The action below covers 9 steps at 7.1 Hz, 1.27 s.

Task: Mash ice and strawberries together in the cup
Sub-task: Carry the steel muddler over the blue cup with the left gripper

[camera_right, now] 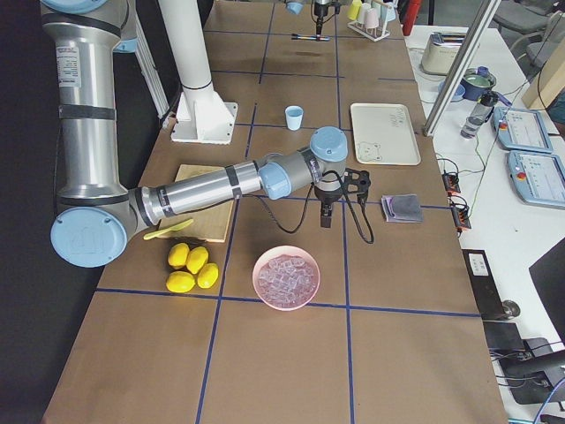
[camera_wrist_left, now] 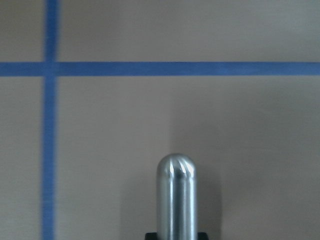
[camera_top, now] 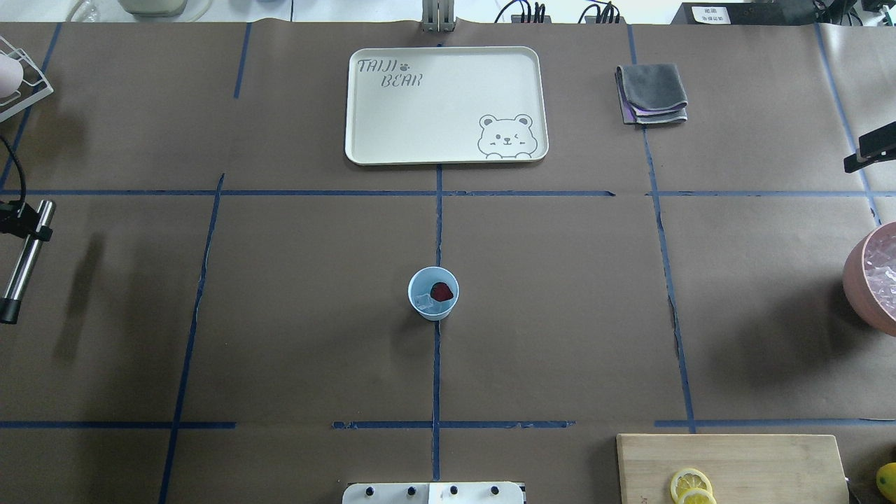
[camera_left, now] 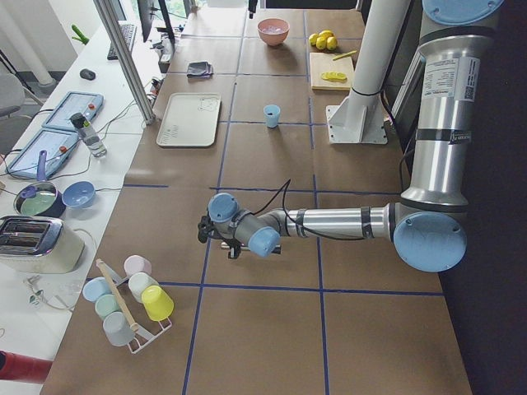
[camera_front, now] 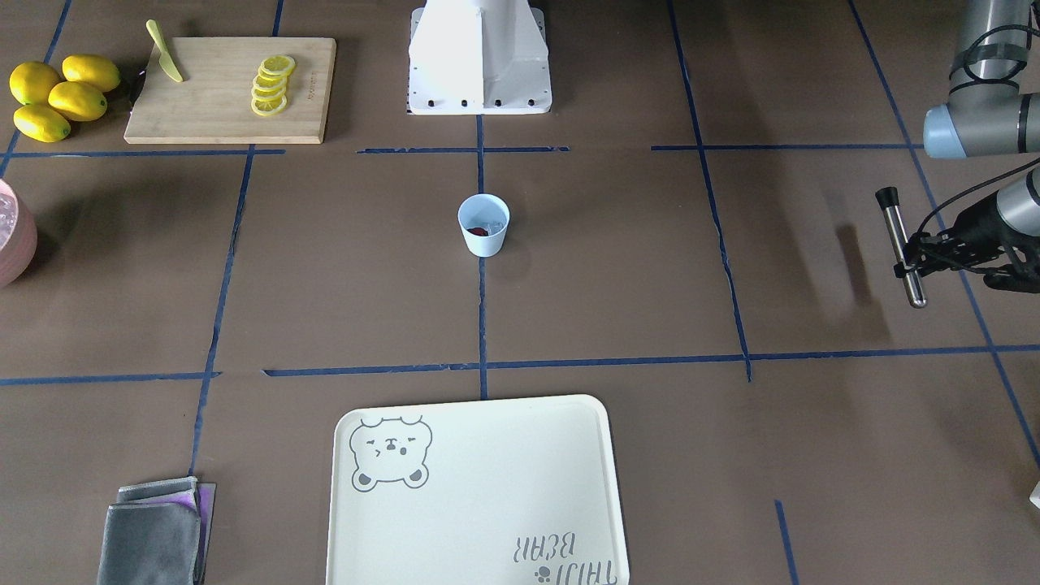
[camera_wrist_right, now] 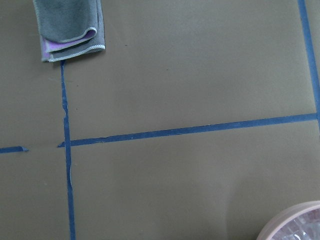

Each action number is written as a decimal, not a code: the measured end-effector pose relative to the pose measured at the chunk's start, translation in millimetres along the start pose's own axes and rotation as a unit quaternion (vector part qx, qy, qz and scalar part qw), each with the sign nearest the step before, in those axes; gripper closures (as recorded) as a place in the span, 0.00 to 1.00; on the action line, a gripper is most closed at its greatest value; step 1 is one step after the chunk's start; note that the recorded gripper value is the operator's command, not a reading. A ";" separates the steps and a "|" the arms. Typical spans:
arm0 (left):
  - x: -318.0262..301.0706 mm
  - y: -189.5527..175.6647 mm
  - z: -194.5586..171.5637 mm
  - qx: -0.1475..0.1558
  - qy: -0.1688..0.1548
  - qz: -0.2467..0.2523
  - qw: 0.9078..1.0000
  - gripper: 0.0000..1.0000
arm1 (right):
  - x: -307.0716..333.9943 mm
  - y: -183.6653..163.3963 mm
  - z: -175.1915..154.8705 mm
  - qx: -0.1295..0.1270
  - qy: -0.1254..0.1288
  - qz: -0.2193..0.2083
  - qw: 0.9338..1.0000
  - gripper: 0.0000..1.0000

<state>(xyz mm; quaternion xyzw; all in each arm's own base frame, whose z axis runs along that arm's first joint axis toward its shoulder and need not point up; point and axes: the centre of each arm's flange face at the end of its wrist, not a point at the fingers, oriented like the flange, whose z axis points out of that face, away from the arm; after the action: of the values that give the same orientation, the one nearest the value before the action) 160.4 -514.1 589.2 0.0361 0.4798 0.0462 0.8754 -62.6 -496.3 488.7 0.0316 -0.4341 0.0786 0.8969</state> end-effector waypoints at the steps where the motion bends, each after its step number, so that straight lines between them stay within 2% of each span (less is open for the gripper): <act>1: 64.5 -21.8 -27.9 0.028 0.029 0.040 0.998 1.00 | -0.3 -0.1 -0.4 0.000 -0.001 0.000 1.000 0.00; 2: 129.1 -34.5 -51.7 0.051 0.056 0.086 0.993 0.97 | -0.3 -0.3 -0.8 0.000 -0.002 0.000 1.000 0.00; 3: 202.3 -35.7 -70.2 0.071 0.086 0.146 0.983 0.97 | -0.4 -0.6 -1.1 0.000 -0.002 0.000 1.000 0.00; 5: 351.2 -22.1 -79.3 0.106 0.136 0.249 0.953 0.98 | 0.6 -1.2 -2.8 -0.001 -0.006 0.002 1.000 0.00; 6: 404.2 -15.7 -85.6 0.144 0.153 0.281 0.937 0.98 | 2.1 -1.7 -5.2 -0.001 -0.010 0.005 1.000 0.00; 7: 439.7 -2.5 -82.4 0.199 0.169 0.310 0.914 0.98 | 2.8 -2.1 -7.2 -0.002 -0.013 0.006 1.000 0.00; 8: 468.8 16.6 -67.1 0.265 0.181 0.324 0.890 0.98 | 3.2 -2.5 -8.5 -0.002 -0.015 0.007 1.000 0.00; 9: 495.6 37.9 -44.9 0.328 0.178 0.323 0.870 0.99 | 3.8 -3.5 -9.8 -0.001 -0.016 0.009 1.000 0.00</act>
<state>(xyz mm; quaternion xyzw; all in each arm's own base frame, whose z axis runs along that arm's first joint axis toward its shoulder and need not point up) 386.0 -418.4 154.5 0.4655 0.5767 0.1721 0.6489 -52.1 -498.1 485.6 0.0284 -0.4487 0.0854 0.8891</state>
